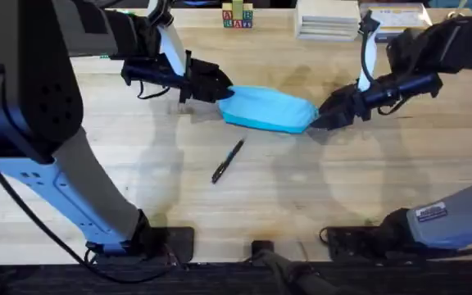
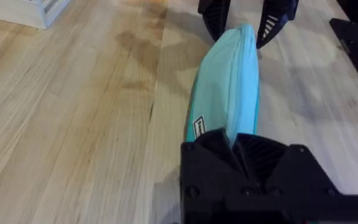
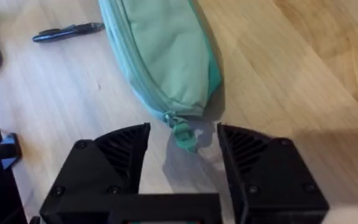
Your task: Unzip the bag, pick up the pens from the table one at a time and place them inside, then zip the bag closed.
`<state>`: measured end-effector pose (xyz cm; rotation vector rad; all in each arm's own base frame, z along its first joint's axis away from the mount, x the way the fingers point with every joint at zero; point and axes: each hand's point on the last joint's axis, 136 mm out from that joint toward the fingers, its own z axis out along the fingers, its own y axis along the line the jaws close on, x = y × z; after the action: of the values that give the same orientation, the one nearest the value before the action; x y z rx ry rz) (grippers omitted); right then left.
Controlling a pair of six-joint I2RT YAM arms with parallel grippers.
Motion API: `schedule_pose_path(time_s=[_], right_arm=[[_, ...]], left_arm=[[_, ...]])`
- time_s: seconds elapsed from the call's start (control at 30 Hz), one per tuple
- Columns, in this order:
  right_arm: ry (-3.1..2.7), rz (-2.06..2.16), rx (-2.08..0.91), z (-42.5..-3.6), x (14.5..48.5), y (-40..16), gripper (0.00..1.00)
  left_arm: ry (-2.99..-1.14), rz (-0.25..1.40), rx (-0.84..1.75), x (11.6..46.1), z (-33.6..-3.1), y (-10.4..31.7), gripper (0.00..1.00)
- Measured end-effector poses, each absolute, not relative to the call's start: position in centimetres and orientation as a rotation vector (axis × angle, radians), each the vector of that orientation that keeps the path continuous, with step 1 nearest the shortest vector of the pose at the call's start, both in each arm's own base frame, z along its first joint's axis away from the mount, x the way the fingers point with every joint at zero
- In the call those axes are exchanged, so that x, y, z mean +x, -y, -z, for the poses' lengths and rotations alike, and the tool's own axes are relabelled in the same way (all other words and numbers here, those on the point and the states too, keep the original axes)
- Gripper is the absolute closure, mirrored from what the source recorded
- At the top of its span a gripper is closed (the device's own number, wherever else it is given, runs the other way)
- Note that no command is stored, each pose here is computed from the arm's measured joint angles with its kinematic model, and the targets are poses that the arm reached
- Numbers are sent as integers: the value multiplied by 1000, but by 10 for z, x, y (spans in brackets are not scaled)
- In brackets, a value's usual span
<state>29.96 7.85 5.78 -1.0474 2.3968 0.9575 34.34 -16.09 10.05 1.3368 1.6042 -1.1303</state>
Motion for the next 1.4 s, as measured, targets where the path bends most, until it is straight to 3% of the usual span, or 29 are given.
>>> schedule_pose_path(time_s=[0.63,0.93,1.0,1.07,1.1,1.27,1.4], right_arm=[[-2393,-953,-1049,-58,301,-78,411],[-2387,-946,-1051,-58,302,-78,507],[-2385,-943,-1053,-58,303,-78,556],[-2385,-948,-1052,-58,302,-78,773],[-2386,-954,-1051,-58,301,-79,809],[-2383,-954,-1055,-58,301,-80,827],[-2382,-959,-1053,-59,301,-80,929]], left_arm=[[-1604,1131,1337,343,-100,161,958],[-1604,1130,1337,343,-100,161,958],[-1604,1130,1337,343,-100,161,958],[-1604,1130,1337,343,-100,161,958],[-1604,1130,1337,343,-100,161,958],[-1604,1130,1337,343,-100,161,958],[-1604,1130,1337,343,-100,161,958]])
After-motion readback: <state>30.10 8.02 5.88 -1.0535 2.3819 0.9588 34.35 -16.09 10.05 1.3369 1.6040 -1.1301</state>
